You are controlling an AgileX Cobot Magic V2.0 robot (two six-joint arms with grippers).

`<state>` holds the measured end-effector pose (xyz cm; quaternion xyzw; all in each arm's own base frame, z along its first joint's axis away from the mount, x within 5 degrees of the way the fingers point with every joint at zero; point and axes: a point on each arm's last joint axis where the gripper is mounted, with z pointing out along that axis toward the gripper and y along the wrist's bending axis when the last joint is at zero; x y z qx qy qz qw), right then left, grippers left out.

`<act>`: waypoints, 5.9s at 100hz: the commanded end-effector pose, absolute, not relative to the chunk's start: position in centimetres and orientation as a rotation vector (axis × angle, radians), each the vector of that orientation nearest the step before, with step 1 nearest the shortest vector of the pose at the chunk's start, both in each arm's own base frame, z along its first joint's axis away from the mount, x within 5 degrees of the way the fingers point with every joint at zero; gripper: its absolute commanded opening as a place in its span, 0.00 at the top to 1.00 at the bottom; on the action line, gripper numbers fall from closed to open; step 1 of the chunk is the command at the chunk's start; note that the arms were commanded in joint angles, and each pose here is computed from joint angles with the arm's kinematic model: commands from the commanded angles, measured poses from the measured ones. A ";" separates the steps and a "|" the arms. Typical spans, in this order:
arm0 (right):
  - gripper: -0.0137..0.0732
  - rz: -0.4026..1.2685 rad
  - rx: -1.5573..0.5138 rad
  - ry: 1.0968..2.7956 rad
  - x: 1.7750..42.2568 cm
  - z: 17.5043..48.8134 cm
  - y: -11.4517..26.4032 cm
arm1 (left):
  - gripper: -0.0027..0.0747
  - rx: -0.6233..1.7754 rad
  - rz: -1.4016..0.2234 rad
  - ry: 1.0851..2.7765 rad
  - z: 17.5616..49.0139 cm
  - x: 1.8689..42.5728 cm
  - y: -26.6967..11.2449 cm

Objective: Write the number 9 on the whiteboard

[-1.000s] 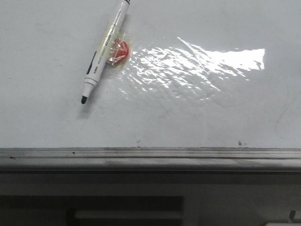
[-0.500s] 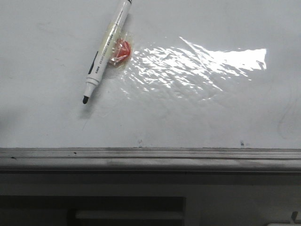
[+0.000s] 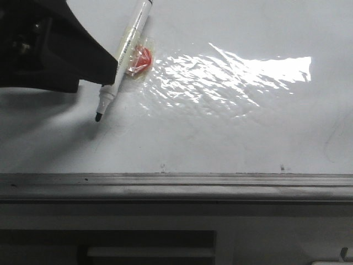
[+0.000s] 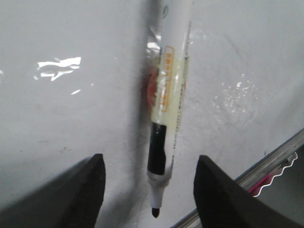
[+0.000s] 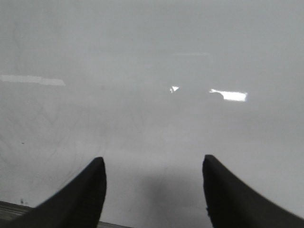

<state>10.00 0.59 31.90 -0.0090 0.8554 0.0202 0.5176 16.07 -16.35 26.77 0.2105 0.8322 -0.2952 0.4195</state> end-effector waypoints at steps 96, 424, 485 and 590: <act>0.40 0.568 -0.861 1.625 7.3 35.6 8.0 | 0.99 1.346 -0.773 1.733 28.7 10.8 -18.6; 0.89 0.118 -0.742 1.589 19.0 36.0 11.8 | 0.99 0.721 -0.902 1.445 33.9 6.0 -9.6; 0.89 -0.067 -0.768 1.704 18.0 35.9 10.6 | 0.99 0.721 -0.902 1.445 33.9 6.0 -9.6; 0.89 -0.053 -0.712 1.785 18.4 36.4 10.8 | 0.99 0.723 -0.899 1.448 33.8 6.0 -9.6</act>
